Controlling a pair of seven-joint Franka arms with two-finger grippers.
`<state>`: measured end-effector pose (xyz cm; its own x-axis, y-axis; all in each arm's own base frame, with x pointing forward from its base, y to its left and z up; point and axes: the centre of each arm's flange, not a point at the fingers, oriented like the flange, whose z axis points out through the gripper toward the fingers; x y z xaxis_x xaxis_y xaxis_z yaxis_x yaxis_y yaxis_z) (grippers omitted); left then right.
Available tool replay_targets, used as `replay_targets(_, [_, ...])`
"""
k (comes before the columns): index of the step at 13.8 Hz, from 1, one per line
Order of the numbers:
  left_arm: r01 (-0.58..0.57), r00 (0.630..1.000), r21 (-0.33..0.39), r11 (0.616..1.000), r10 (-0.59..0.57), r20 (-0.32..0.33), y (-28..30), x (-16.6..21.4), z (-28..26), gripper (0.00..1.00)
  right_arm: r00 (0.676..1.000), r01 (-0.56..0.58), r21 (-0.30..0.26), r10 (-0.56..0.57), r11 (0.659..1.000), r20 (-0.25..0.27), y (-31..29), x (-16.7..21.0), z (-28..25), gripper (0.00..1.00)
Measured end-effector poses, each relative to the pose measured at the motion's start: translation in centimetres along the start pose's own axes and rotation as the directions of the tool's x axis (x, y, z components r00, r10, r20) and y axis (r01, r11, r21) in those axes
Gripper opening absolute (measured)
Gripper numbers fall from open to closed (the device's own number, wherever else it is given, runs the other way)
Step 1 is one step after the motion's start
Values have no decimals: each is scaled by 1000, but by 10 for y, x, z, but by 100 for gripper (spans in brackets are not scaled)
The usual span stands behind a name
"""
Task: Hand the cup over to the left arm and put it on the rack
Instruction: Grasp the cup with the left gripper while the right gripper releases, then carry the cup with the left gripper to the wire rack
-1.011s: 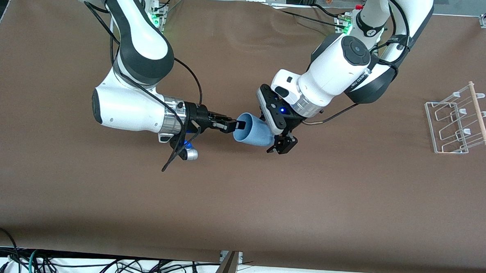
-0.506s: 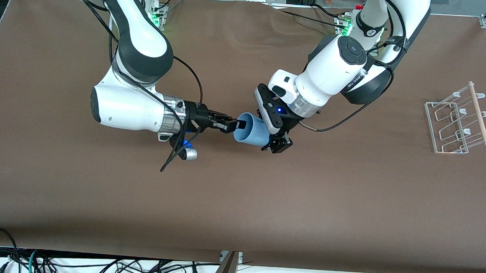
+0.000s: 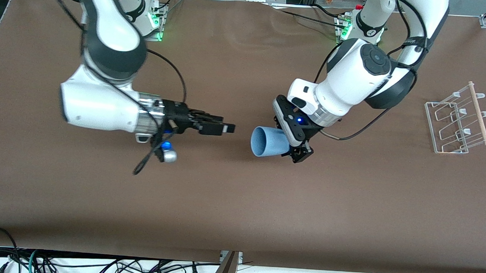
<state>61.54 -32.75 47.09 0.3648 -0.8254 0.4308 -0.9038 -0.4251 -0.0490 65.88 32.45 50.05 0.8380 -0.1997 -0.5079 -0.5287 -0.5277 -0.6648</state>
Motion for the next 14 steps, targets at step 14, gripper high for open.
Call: replay_targets(14, [267,695,-10,964,-186,694,-71,-194,-150,65,904,130,-680,-368,722,-218,58,25,-144,100])
